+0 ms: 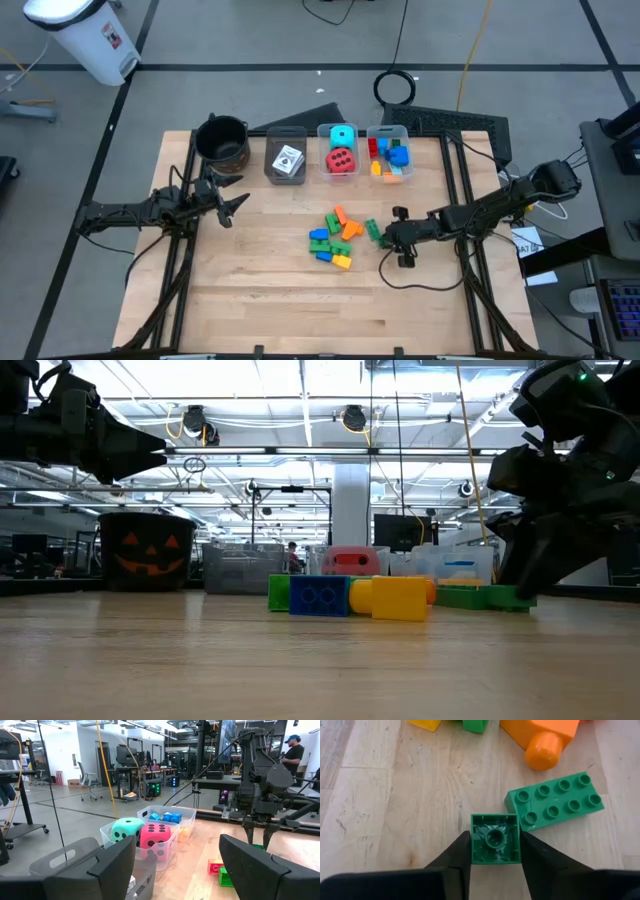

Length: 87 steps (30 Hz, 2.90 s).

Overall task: Pick & Place Toys
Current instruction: Put the green block into the right transparent bin

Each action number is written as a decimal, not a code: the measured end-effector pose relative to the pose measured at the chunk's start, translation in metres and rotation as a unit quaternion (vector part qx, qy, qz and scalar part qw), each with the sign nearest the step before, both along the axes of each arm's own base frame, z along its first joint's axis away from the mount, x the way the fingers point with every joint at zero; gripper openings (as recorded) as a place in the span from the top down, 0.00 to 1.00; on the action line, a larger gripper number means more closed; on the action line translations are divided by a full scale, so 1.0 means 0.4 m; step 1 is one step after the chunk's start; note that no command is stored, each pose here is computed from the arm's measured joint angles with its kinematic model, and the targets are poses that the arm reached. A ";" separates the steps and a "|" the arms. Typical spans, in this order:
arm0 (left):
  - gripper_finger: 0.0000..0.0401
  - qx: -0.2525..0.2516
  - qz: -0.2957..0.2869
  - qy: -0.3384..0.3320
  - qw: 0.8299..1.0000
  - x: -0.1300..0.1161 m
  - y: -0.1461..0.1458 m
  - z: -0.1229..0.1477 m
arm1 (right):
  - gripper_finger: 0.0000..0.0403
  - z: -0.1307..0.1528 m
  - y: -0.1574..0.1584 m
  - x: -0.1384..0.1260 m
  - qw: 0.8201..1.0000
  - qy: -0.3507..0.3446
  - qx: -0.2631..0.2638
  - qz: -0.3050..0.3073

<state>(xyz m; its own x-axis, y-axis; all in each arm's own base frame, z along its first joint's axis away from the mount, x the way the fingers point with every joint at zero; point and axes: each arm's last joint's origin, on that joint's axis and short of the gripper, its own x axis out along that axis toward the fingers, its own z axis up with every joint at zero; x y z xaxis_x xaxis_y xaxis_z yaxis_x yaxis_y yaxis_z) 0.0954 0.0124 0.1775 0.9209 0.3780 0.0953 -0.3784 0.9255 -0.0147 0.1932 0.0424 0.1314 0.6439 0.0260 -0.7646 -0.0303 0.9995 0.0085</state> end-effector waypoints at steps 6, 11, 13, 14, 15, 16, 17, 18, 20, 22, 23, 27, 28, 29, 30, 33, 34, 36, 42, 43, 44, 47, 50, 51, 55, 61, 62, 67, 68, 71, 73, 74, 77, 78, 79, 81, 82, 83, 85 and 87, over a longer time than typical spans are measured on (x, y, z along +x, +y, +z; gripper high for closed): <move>0.27 0.000 0.000 0.000 1.000 0.000 0.000 0.000 | 0.77 0.030 0.002 0.007 0.999 -0.041 -0.001 0.011; 0.27 0.000 0.000 0.000 1.000 0.000 0.000 0.000 | 0.77 0.104 0.007 0.033 0.994 -0.106 -0.017 0.030; 0.27 0.000 0.000 0.000 1.000 0.000 0.000 0.000 | 0.77 0.143 0.005 0.048 0.986 -0.154 -0.053 0.019; 0.27 0.000 0.000 0.000 1.000 0.000 0.000 0.000 | 0.77 0.164 0.003 0.057 0.980 -0.183 -0.078 0.002; 0.27 0.000 0.000 0.000 1.000 0.000 0.000 0.000 | 0.77 0.186 -0.001 0.067 0.972 -0.210 -0.103 -0.018; 0.27 0.000 0.000 0.000 1.000 0.000 0.000 0.000 | 0.77 0.207 -0.007 0.076 0.963 -0.234 -0.129 -0.039; 0.27 0.000 0.000 0.000 1.000 0.000 0.000 0.000 | 0.77 0.229 -0.014 0.084 0.954 -0.254 -0.151 -0.057; 0.27 0.000 0.000 0.000 1.000 0.000 0.000 0.000 | 0.77 0.250 -0.023 0.093 0.945 -0.272 -0.165 -0.073; 0.27 0.000 0.000 0.000 1.000 0.000 0.000 0.000 | 0.77 0.288 -0.048 0.107 0.933 -0.300 -0.170 -0.100; 0.27 0.000 0.000 0.000 1.000 0.000 0.000 0.000 | 0.77 0.314 -0.084 0.116 0.925 -0.314 -0.168 -0.133; 0.27 0.000 0.000 0.000 1.000 0.000 0.000 0.000 | 0.77 0.321 -0.105 0.118 0.922 -0.313 -0.170 -0.152; 0.27 0.000 0.000 0.000 1.000 0.000 0.000 0.000 | 0.77 0.320 -0.209 0.110 0.916 -0.267 -0.189 -0.231; 0.27 0.000 0.000 0.000 1.000 0.000 0.000 0.000 | 0.77 0.312 -0.236 0.102 0.918 -0.250 -0.181 -0.249; 0.27 0.000 0.000 0.000 1.000 0.000 0.000 0.000 | 0.77 0.302 -0.264 0.093 0.921 -0.233 -0.164 -0.267; 0.27 0.000 0.000 0.000 1.000 0.000 0.000 0.000 | 0.77 0.292 -0.292 0.083 0.924 -0.217 -0.144 -0.282; 0.27 0.000 0.000 0.000 1.000 0.000 0.000 0.000 | 0.77 0.258 -0.364 0.052 0.927 -0.168 -0.086 -0.325; 0.27 0.000 0.000 0.000 1.000 0.000 0.000 0.000 | 0.77 0.247 -0.383 0.042 0.926 -0.156 -0.069 -0.336; 0.27 0.000 0.000 0.000 1.000 0.000 0.000 0.000 | 0.77 0.225 -0.413 0.026 0.926 -0.140 -0.044 -0.347; 0.27 0.000 0.000 0.000 1.000 0.000 0.000 0.000 | 0.77 0.166 -0.446 -0.008 0.923 -0.100 -0.027 -0.371; 0.27 0.000 0.000 0.000 1.000 0.000 0.000 0.000 | 0.77 0.161 -0.448 -0.012 0.922 -0.097 -0.026 -0.374; 0.27 0.000 0.000 0.000 1.000 0.000 0.000 0.000 | 0.77 0.156 -0.449 -0.015 0.922 -0.095 -0.026 -0.376; 0.27 0.000 0.000 0.000 1.000 0.000 0.000 0.000 | 0.76 0.143 -0.445 -0.020 0.923 -0.088 -0.027 -0.374; 0.27 0.000 0.000 0.000 1.000 0.000 0.000 0.000 | 0.73 0.133 -0.442 -0.025 0.924 -0.081 -0.025 -0.374; 0.27 0.000 0.000 0.000 1.000 0.000 0.000 0.000 | 0.73 0.130 -0.441 -0.026 0.924 -0.080 -0.025 -0.374; 0.27 0.000 0.000 0.000 1.000 0.000 0.000 0.000 | 0.70 0.121 -0.440 -0.028 0.922 -0.094 -0.029 -0.374; 0.27 0.000 0.000 0.000 1.000 0.000 0.000 0.000 | 0.63 0.115 -0.440 -0.028 0.919 -0.117 -0.033 -0.375; 0.27 0.000 0.000 0.000 1.000 0.000 0.000 0.000 | 0.61 0.114 -0.440 -0.028 0.919 -0.119 -0.033 -0.375; 0.27 0.000 0.000 0.000 1.000 0.000 0.000 0.000 | 0.53 0.115 -0.440 -0.028 0.918 -0.120 -0.035 -0.376; 0.27 0.000 0.000 0.000 1.000 0.000 0.000 0.000 | 0.51 0.116 -0.440 -0.028 0.918 -0.123 -0.036 -0.375; 0.27 0.000 0.000 0.000 1.000 0.000 0.000 0.000 | 0.46 0.127 -0.436 -0.018 0.919 -0.146 -0.040 -0.365; 0.27 0.000 0.000 0.000 1.000 0.000 0.000 0.000 | 0.43 0.137 -0.421 -0.002 0.921 -0.170 -0.040 -0.347; 0.27 0.000 0.000 0.000 1.000 0.000 0.000 0.000 | 0.42 0.142 -0.410 0.008 0.924 -0.182 -0.039 -0.333; 0.27 0.000 0.000 0.000 1.000 0.000 0.000 0.000 | 0.40 0.161 -0.366 0.042 0.938 -0.227 -0.014 -0.262; 0.27 0.000 0.000 0.000 1.000 0.000 0.000 0.000 | 0.40 0.166 -0.344 0.055 0.943 -0.240 -0.002 -0.231; 0.27 0.000 0.000 0.000 1.000 0.000 0.000 0.000 | 0.39 0.170 -0.322 0.066 0.947 -0.250 0.009 -0.201; 0.27 0.000 0.000 0.000 1.000 0.000 0.000 0.000 | 0.40 0.173 -0.272 0.084 0.955 -0.254 0.025 -0.150; 0.27 0.000 0.000 0.000 1.000 0.000 0.000 0.000 | 0.40 0.172 -0.247 0.090 0.959 -0.253 0.028 -0.127; 0.27 0.000 0.000 0.000 1.000 0.000 0.000 0.000 | 0.40 0.170 -0.221 0.095 0.963 -0.248 0.030 -0.104; 0.27 0.000 0.000 0.000 1.000 0.000 0.000 0.000 | 0.41 0.159 -0.172 0.103 0.971 -0.229 0.035 -0.060; 0.27 0.000 0.000 0.000 1.000 0.000 0.000 0.000 | 0.43 0.137 -0.132 0.104 0.980 -0.190 0.045 -0.030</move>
<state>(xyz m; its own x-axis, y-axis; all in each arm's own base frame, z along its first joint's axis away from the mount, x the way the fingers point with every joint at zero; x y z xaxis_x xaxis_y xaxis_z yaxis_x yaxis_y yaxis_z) 0.0954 0.0124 0.1776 0.9209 0.3778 0.0956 -0.3782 0.9256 -0.0148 0.2346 -0.0103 0.1861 0.8842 0.0352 -0.4658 0.0107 0.9954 0.0955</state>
